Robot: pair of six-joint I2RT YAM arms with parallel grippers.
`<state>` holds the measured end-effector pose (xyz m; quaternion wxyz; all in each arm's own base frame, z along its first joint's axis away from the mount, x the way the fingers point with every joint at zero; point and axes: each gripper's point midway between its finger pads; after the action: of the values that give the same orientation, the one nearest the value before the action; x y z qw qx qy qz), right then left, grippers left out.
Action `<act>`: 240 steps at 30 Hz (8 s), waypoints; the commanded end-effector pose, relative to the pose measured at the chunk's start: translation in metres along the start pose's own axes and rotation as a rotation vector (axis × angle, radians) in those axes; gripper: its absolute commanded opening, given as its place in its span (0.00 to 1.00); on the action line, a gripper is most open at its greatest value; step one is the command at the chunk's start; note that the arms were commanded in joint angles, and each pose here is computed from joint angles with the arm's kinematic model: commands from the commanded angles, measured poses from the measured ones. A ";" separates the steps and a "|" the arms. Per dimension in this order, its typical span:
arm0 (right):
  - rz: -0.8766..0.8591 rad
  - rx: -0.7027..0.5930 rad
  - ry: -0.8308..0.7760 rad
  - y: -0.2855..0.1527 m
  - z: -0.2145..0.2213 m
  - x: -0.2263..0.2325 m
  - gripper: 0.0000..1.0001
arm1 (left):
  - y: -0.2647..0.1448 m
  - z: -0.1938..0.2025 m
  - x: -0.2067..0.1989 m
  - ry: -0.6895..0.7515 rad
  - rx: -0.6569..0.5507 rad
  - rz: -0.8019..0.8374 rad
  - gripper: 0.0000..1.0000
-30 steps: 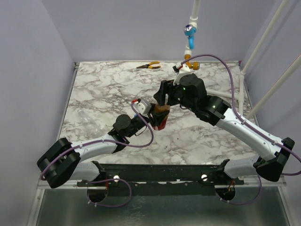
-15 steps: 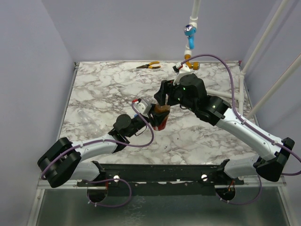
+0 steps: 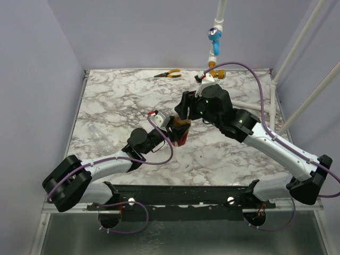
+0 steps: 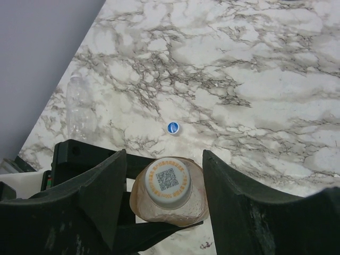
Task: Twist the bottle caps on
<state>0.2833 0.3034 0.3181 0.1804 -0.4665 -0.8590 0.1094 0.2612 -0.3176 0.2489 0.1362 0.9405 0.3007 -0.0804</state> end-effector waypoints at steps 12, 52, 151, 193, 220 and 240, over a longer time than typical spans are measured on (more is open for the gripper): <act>0.050 -0.064 0.000 -0.006 -0.011 -0.005 0.66 | -0.007 0.002 0.002 -0.004 0.014 0.007 0.23; 0.034 -0.002 -0.017 0.010 -0.004 0.010 0.53 | -0.012 -0.003 -0.002 -0.006 0.027 0.023 0.23; -0.014 0.009 0.087 0.017 -0.011 0.018 0.74 | -0.007 -0.003 0.014 -0.002 0.045 -0.008 0.23; 0.051 0.034 0.102 0.032 -0.005 0.014 0.69 | -0.004 -0.009 0.016 -0.006 0.043 0.010 0.23; 0.090 -0.010 0.040 -0.011 -0.009 0.032 0.68 | 0.003 -0.001 0.027 -0.012 0.069 -0.001 0.23; 0.062 -0.023 0.079 0.018 -0.031 -0.029 0.75 | -0.003 -0.020 0.018 0.020 0.063 0.027 0.23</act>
<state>0.3161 0.2608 0.3222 0.2204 -0.5520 -0.7981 0.0988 0.2796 -0.2991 0.2470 0.0948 0.9449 0.2997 -0.0919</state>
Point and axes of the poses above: each gripper's point midway between its finger pads, its own y axis out along the fingers, its own x axis along the line the jaws close on, z = x × y, and after that the axes turned 6 degrees about -y, right-handed
